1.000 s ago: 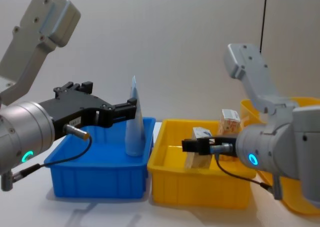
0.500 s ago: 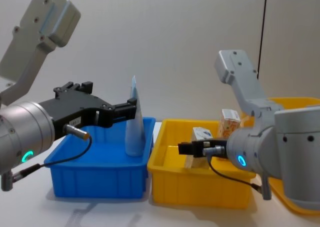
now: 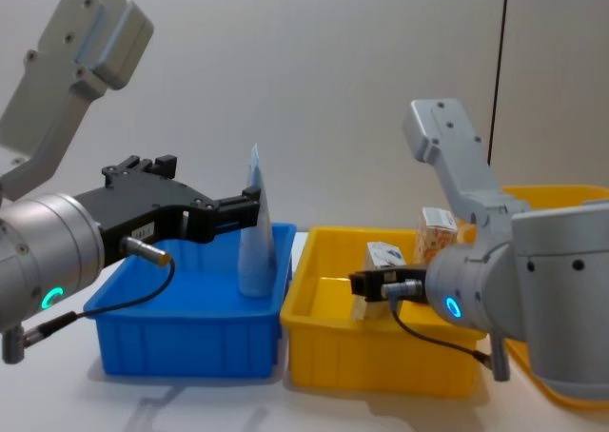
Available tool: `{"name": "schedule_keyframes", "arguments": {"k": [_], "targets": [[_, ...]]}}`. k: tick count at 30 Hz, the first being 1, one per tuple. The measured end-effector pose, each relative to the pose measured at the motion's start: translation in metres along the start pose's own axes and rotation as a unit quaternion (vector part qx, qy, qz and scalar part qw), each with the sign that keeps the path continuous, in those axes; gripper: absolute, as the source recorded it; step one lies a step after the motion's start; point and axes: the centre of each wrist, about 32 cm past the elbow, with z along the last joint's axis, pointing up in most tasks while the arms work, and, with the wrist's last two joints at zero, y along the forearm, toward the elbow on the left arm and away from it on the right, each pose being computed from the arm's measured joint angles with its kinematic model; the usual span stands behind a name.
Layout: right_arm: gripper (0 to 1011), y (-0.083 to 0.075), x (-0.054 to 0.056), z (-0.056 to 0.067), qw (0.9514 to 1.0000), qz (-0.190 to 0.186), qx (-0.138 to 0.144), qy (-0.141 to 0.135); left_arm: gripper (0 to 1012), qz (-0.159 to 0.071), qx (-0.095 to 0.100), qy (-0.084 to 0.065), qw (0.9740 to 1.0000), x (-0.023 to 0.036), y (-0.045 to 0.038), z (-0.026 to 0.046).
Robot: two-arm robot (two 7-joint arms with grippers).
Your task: Bimanual collaborative sorting of washing and personal care products
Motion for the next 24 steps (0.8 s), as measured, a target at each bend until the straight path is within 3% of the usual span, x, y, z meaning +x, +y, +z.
{"name": "schedule_keyframes", "arguments": {"k": [9,18,24], "targets": [[344,0.0011,-0.0007,0.0001,1.0,-0.001,-0.001,0.0,1001,0.0,0.0,0.0,1.0,0.0,0.0,0.0],[310,0.0011,-0.0004,0.0,1.0,-0.001,0.002,0.0,1001,0.0,0.0,0.0,1.0,0.0,0.0,0.0],[301,-0.0021,0.002,0.0002,0.9997,0.003,0.025,-0.003,1001,0.0,0.0,0.0,1.0,0.0,0.0,0.0]]}}
